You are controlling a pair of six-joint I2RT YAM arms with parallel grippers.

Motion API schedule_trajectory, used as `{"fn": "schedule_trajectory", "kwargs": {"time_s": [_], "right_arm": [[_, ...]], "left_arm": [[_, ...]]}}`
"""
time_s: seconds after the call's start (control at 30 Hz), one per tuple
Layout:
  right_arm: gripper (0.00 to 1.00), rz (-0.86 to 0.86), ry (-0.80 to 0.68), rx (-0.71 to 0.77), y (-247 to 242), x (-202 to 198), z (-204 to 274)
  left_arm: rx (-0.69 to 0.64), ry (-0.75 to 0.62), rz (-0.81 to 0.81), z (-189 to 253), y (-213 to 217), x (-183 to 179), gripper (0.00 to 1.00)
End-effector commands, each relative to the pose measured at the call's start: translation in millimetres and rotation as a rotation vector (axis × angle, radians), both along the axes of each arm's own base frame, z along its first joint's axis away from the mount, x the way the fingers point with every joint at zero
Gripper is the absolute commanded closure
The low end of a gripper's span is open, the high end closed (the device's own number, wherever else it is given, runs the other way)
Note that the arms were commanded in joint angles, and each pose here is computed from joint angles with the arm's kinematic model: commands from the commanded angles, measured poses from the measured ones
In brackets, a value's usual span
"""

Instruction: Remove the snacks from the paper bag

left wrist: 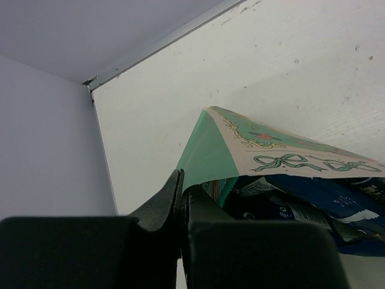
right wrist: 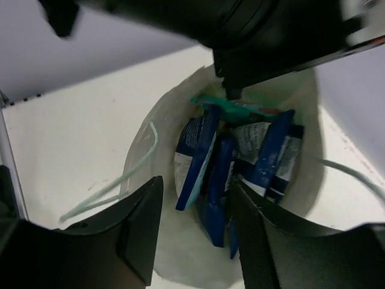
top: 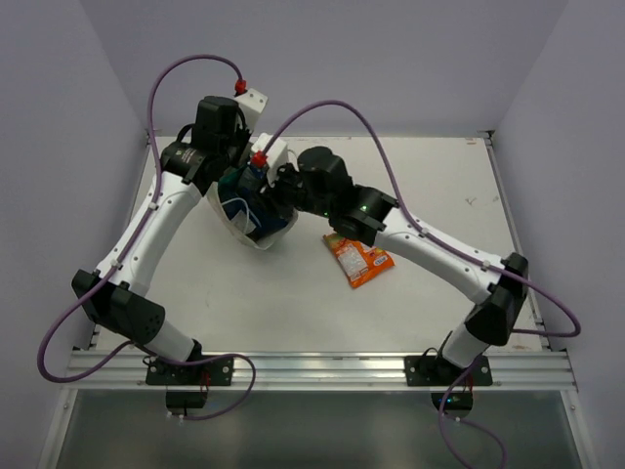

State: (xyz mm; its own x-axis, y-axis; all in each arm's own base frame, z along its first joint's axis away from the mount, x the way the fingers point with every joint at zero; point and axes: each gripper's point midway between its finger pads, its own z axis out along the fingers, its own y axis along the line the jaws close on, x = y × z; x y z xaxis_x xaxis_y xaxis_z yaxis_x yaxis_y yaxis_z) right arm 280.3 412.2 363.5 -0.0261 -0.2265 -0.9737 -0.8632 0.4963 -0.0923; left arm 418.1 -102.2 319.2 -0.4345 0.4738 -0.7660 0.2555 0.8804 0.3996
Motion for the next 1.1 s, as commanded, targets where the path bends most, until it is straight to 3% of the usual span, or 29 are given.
{"fn": "schedule_trajectory", "kwargs": {"time_s": [0.0,0.2,0.5,0.9,0.97,1.07], "right_arm": [[0.49,0.001,-0.052,-0.004,20.2,13.9,-4.1],[0.51,-0.058,-0.026,-0.068,40.4,41.2,-60.7],[0.5,-0.178,-0.013,-0.125,33.0,81.0,-108.1],[0.53,-0.15,0.106,-0.22,21.2,74.0,-173.1],[0.68,-0.135,0.111,-0.222,23.2,72.2,-172.8],[0.98,-0.114,0.079,-0.196,26.5,72.0,-143.8]], "left_arm": [[-0.097,-0.18,-0.006,62.0,-3.8,-2.8,1.0],[-0.137,-0.171,-0.02,62.4,-10.5,-3.0,1.0],[-0.128,-0.168,-0.02,61.1,-9.0,-4.8,1.0],[-0.13,-0.171,-0.018,62.1,-8.7,-5.0,1.0],[-0.134,-0.17,-0.019,62.0,-9.3,-5.0,1.0],[-0.133,-0.158,-0.019,57.1,-9.9,-4.5,1.0]]}}
